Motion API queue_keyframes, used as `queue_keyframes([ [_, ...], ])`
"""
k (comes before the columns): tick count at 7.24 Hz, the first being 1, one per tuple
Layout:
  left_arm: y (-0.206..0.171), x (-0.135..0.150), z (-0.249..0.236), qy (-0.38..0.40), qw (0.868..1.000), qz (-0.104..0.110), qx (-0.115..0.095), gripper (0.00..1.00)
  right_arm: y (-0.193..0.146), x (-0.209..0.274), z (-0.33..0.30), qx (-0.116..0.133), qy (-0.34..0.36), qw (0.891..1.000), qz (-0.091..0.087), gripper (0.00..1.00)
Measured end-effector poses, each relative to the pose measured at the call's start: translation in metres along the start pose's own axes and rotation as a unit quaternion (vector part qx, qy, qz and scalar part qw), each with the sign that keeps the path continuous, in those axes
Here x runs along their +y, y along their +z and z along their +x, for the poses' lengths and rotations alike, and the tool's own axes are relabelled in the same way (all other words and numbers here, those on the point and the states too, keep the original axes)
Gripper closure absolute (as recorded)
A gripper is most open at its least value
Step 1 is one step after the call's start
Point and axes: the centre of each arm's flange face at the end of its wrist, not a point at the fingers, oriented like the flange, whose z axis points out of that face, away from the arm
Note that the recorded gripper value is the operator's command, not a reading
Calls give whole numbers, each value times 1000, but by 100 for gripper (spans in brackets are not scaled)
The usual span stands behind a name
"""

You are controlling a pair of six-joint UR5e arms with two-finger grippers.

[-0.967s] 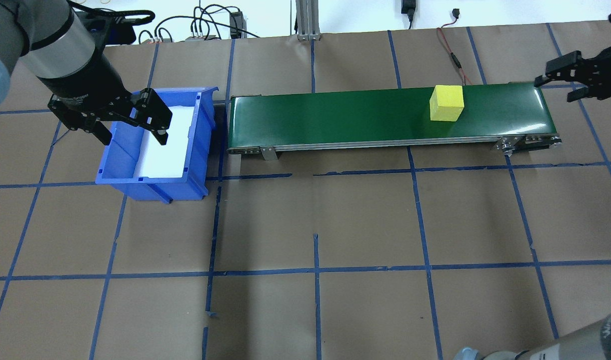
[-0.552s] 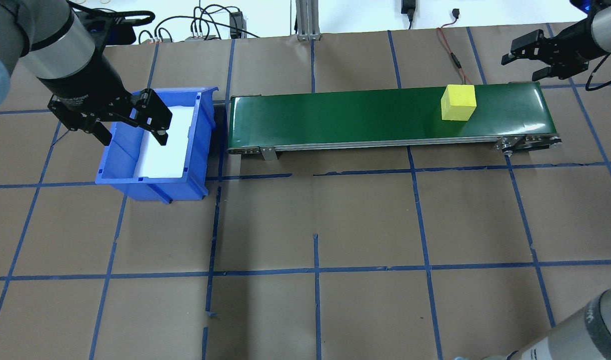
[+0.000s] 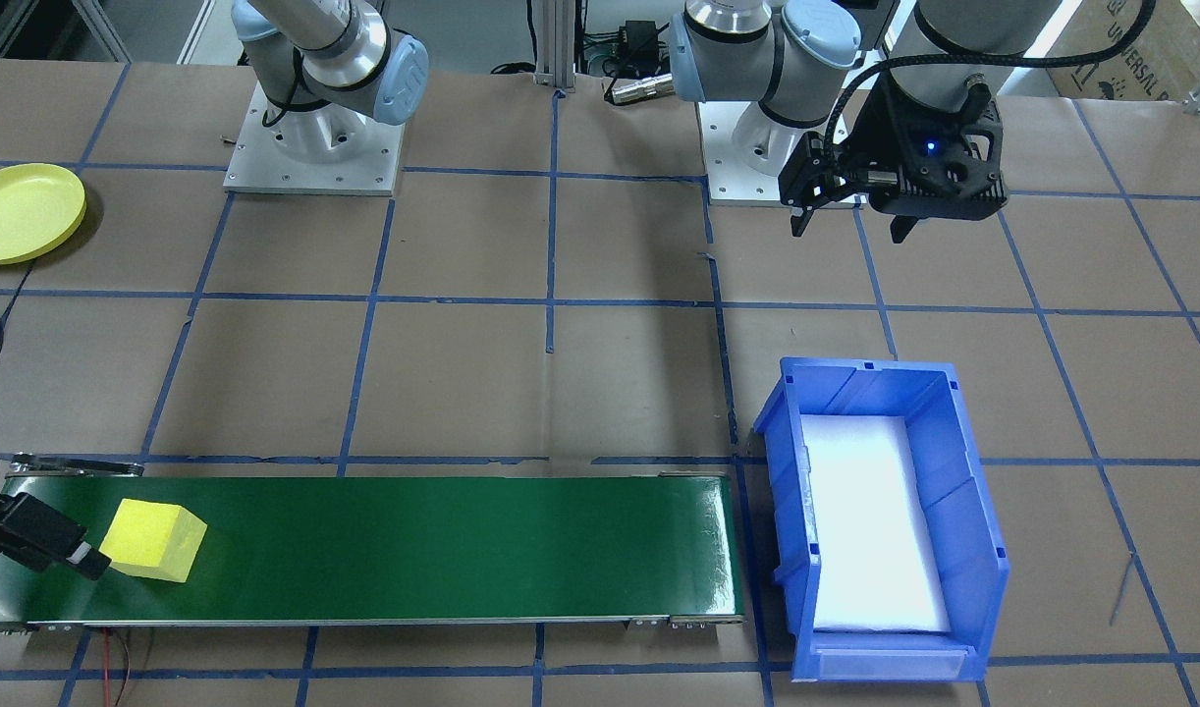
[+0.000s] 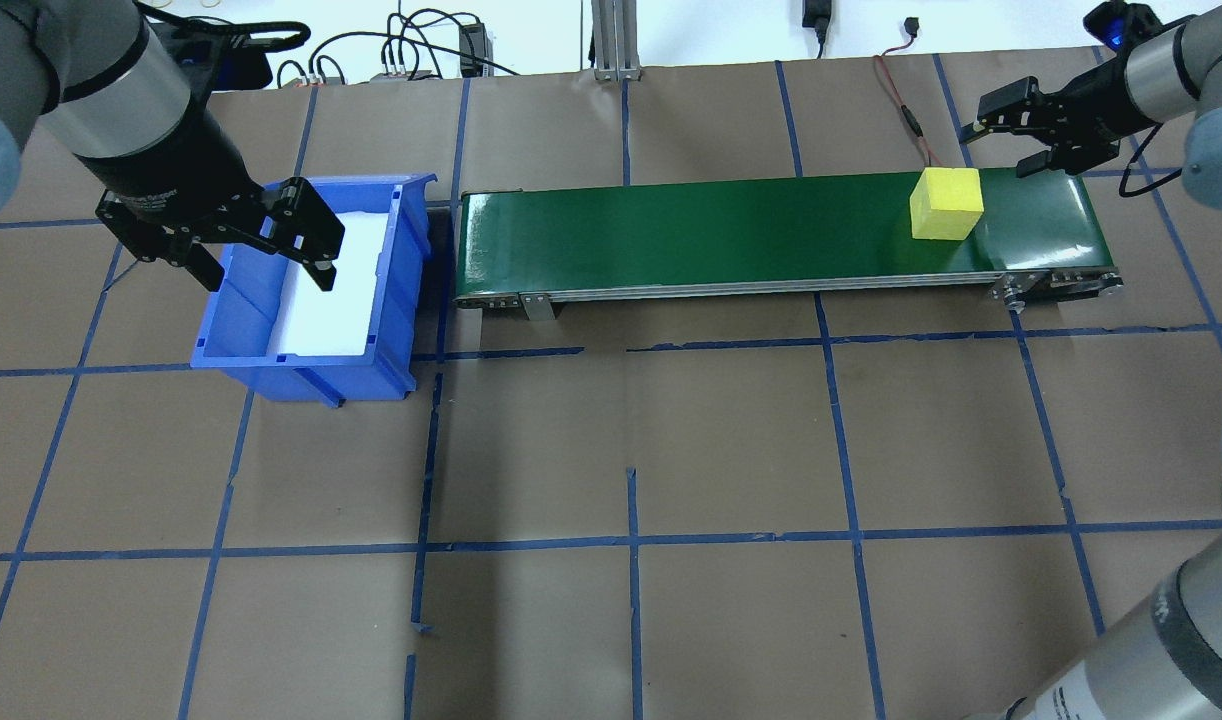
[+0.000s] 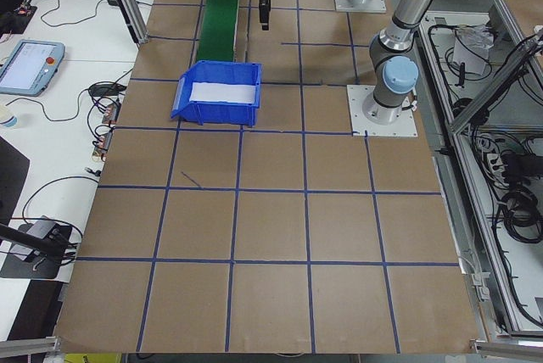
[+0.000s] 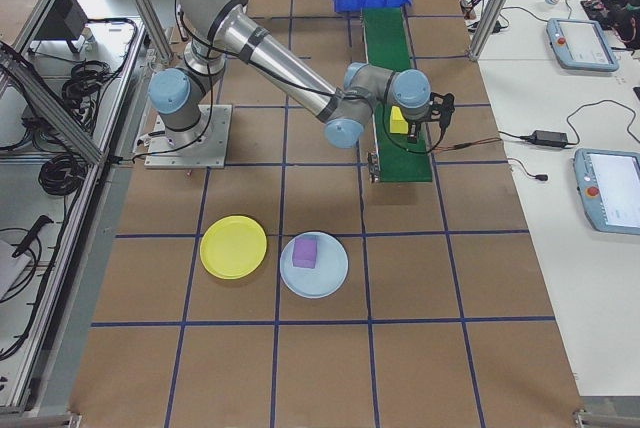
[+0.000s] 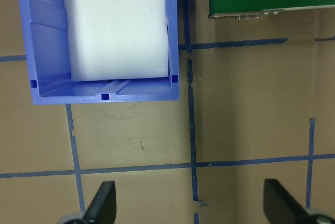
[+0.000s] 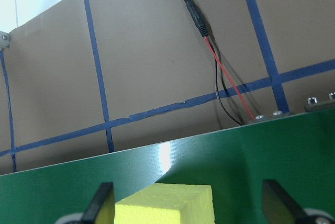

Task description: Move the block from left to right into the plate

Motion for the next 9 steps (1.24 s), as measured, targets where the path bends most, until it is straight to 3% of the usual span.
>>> queue_keyframes([
  [3,0,0,0,0,1000,0,0,0,16,10,-1,-2,-3,1000,-12,0],
  [4,0,0,0,0,1000,0,0,0,24,17,0,-1,-5,1000,-15,8],
  [5,0,0,0,0,1000,0,0,0,31,22,4,11,-15,1000,-20,37],
  [6,0,0,0,0,1000,0,0,0,35,27,12,43,-39,998,-31,56],
  [8,0,0,0,0,1000,-1,-1,0,31,30,23,98,-74,991,-45,59],
  [9,0,0,0,0,1000,-1,-1,0,13,29,35,148,-105,982,-50,59],
])
